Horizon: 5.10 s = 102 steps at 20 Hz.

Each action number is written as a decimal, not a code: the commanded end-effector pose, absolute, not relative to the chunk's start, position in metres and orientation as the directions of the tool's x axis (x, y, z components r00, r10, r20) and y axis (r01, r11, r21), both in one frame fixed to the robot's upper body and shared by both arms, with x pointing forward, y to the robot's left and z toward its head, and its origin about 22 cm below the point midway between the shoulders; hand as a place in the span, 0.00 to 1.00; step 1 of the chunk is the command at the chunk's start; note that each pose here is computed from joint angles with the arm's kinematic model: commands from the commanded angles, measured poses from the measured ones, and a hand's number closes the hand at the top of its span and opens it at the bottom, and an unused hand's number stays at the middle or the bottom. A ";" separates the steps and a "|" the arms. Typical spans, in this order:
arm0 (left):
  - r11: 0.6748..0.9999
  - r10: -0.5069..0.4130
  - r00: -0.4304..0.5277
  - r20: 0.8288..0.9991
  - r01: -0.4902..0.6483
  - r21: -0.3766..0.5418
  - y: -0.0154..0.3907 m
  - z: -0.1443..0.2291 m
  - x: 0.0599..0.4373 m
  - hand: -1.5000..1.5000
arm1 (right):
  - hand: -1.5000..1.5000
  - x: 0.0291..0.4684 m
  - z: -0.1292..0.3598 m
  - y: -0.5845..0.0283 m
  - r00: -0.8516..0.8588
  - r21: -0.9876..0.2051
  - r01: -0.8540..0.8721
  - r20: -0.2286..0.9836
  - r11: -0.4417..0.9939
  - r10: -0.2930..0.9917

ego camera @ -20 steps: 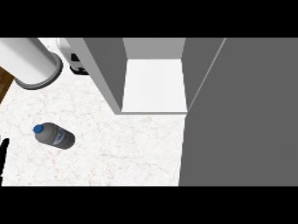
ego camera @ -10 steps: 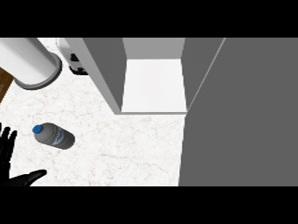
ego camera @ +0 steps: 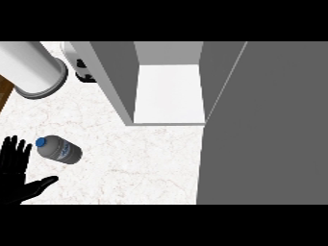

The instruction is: Pick up the bottled water, place it into the cabinet and close the cabinet

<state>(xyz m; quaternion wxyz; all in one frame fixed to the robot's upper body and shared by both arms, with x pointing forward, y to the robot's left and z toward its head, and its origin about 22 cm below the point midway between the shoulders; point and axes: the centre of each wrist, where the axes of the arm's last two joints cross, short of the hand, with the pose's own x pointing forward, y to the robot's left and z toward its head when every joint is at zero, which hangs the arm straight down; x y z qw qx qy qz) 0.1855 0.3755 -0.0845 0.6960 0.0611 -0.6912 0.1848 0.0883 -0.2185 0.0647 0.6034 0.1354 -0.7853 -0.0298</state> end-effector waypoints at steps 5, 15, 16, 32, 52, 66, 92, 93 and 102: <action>0.909 0.268 0.013 0.963 -0.335 -0.248 0.383 -0.114 0.199 0.00 | 0.00 0.083 0.069 -0.232 -0.235 0.218 -0.164 0.939 0.962 -0.253; 0.913 0.278 -0.004 0.961 -0.310 -0.265 0.383 -0.149 0.196 0.00 | 0.00 0.084 0.058 -0.206 -0.260 0.199 -0.193 0.934 0.961 -0.246; 0.913 0.272 -0.018 0.962 -0.311 -0.264 0.373 -0.146 0.209 0.00 | 0.00 0.085 0.052 -0.214 -0.245 0.202 -0.187 0.938 0.961 -0.244; 0.867 0.459 -0.011 0.888 -0.215 -0.450 0.357 -0.164 0.205 0.00 | 0.00 0.102 0.054 -0.206 -0.240 0.229 -0.193 0.932 0.954 -0.273; 0.870 0.488 -0.032 0.872 -0.061 -0.489 0.326 -0.145 0.256 1.00 | 0.00 0.096 0.059 -0.223 -0.218 0.214 -0.192 0.942 0.958 -0.254; 0.860 0.510 -0.028 0.859 0.042 -0.509 0.323 -0.155 0.237 1.00 | 0.00 0.109 0.062 -0.214 -0.219 0.210 -0.179 0.944 0.961 -0.247; 0.866 0.479 -0.033 0.877 0.183 -0.466 0.212 -0.057 0.277 1.00 | 0.00 0.097 0.047 -0.197 -0.198 0.222 -0.221 0.943 0.950 -0.266; 0.862 0.480 -0.043 0.876 0.206 -0.463 0.202 -0.022 0.296 1.00 | 0.00 0.103 0.050 -0.194 -0.193 0.247 -0.221 0.937 0.943 -0.291; 0.910 0.384 -0.084 0.920 0.203 -0.362 0.148 0.030 0.322 1.00 | 0.00 0.096 0.059 -0.207 -0.195 0.252 -0.199 0.937 0.947 -0.290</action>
